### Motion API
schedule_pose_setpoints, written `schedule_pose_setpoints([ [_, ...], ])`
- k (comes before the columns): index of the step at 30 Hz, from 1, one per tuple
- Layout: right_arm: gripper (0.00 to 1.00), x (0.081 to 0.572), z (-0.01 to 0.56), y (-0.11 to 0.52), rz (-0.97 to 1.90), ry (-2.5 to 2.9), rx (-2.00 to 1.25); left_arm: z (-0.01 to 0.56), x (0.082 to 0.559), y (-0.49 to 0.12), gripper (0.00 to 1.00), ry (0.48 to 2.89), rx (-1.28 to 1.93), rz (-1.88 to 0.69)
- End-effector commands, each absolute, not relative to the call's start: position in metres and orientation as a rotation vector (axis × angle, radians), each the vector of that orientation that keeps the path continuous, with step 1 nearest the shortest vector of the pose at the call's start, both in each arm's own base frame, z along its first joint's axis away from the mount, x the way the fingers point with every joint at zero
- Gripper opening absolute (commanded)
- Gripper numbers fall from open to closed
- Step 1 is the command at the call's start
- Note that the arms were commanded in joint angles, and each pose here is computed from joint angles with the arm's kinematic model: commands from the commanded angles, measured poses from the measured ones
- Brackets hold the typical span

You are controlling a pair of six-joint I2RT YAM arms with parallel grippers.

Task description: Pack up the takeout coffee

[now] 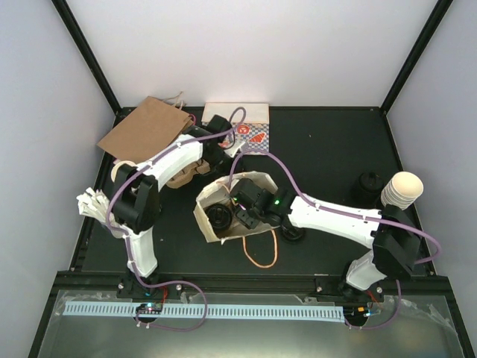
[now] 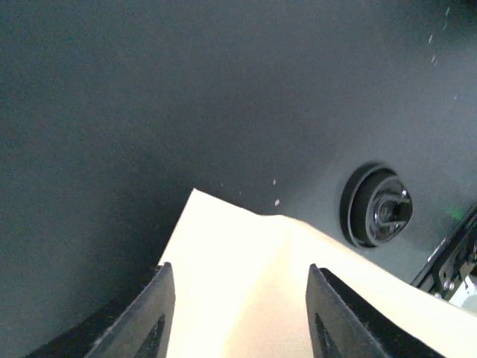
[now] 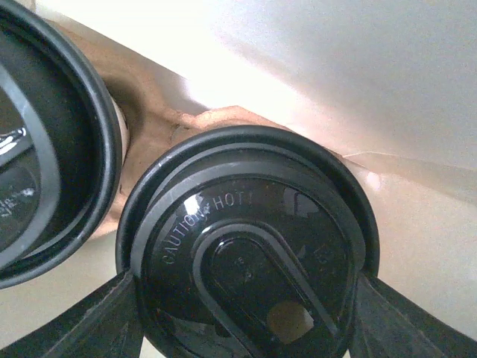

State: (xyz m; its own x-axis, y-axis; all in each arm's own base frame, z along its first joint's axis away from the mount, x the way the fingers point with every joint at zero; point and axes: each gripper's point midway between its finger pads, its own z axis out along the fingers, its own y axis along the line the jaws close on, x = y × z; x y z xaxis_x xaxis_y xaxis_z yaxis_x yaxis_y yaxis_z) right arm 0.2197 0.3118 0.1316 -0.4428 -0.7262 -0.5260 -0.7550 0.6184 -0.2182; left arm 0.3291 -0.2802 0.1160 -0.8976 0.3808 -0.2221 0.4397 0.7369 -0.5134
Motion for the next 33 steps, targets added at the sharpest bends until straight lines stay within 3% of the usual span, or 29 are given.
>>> schedule_pose_setpoints([
  [1, 0.30, 0.218, 0.112, 0.308, 0.091, 2.355, -1.212, 0.182, 0.362, -0.265, 0.53, 2.660, 0.580, -0.828],
  [11, 0.33, 0.233, 0.100, 0.306, 0.080, 2.444, -1.215, 0.284, 0.380, -0.192, 0.78, 2.396, 0.382, -0.575],
  [22, 0.35, 0.240, 0.091, 0.303, 0.070, 2.569, -1.195, 0.347, 0.308, -0.187, 0.78, 2.040, 0.623, -0.661],
  [33, 0.39, 0.247, 0.078, 0.288, -0.030, 2.773, -1.055, 0.307, 0.299, -0.181, 0.77, 2.106, 0.660, -0.619],
])
